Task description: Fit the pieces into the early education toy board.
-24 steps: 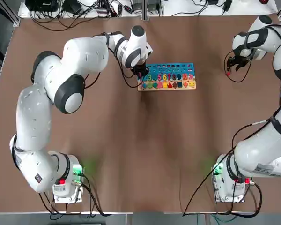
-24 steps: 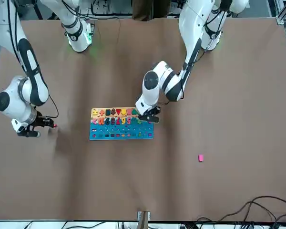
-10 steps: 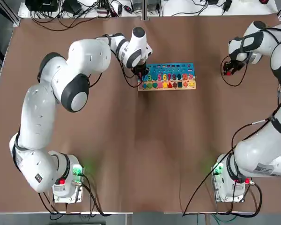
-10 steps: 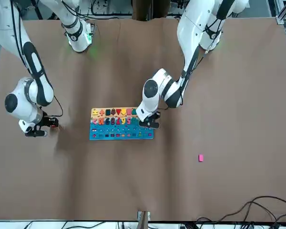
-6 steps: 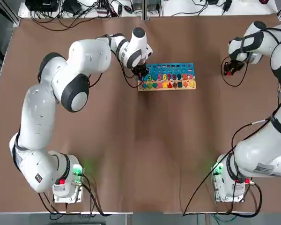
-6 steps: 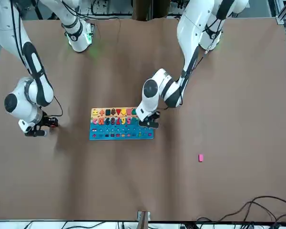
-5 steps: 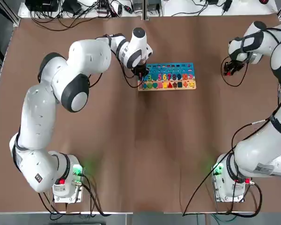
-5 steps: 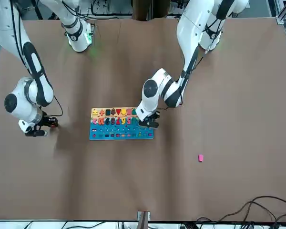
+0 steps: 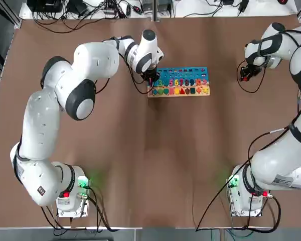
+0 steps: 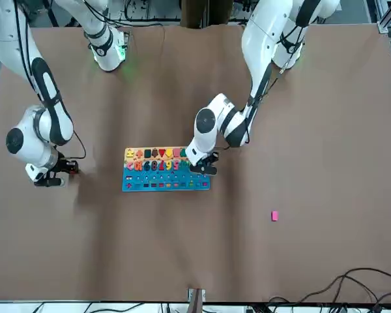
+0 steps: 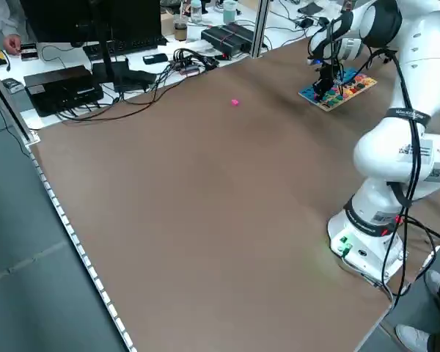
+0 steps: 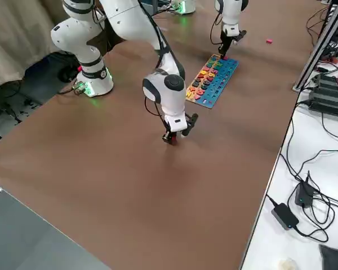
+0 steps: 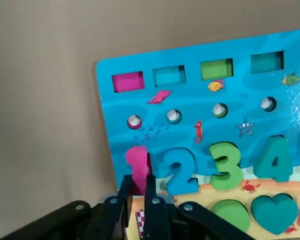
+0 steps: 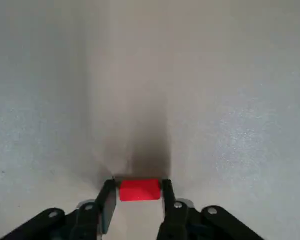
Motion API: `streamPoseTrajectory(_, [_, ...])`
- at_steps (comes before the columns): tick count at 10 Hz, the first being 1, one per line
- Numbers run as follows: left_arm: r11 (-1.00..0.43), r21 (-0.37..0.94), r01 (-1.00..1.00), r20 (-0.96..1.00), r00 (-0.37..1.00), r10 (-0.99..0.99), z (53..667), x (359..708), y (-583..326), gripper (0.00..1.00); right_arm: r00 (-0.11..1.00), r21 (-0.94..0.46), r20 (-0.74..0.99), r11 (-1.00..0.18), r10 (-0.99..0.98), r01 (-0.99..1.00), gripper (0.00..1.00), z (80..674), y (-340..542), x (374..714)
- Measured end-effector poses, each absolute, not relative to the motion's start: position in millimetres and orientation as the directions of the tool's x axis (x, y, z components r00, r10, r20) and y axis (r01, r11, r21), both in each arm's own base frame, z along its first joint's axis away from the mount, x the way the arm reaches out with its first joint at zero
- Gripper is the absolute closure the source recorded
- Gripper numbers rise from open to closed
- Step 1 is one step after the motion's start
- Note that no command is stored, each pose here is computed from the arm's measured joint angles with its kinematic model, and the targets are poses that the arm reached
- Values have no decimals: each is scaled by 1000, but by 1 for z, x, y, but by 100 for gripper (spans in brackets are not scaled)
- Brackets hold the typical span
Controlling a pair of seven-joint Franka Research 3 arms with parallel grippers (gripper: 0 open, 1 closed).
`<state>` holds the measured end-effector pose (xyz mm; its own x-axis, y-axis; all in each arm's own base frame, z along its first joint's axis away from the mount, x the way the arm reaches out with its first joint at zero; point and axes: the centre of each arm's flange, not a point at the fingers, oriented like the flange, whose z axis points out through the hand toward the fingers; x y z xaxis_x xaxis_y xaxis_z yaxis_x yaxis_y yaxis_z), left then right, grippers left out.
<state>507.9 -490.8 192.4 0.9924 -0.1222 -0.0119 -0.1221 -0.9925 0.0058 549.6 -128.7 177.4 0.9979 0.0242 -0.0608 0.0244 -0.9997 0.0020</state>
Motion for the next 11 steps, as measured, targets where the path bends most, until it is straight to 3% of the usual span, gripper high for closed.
streamPoseTrajectory(4, [-993, 9, -115, -14, 993, -115, 192, 507, -492, 86, 997, -1, -70, -1000, 24, 24, 64, 180, -130, 552])
streamPoseTrajectory(11, [-996, 11, -84, -17, 996, -84, 192, 507, -493, 86, 998, -41, -68, -999, 3, 0, 64, 244, -93, 588])
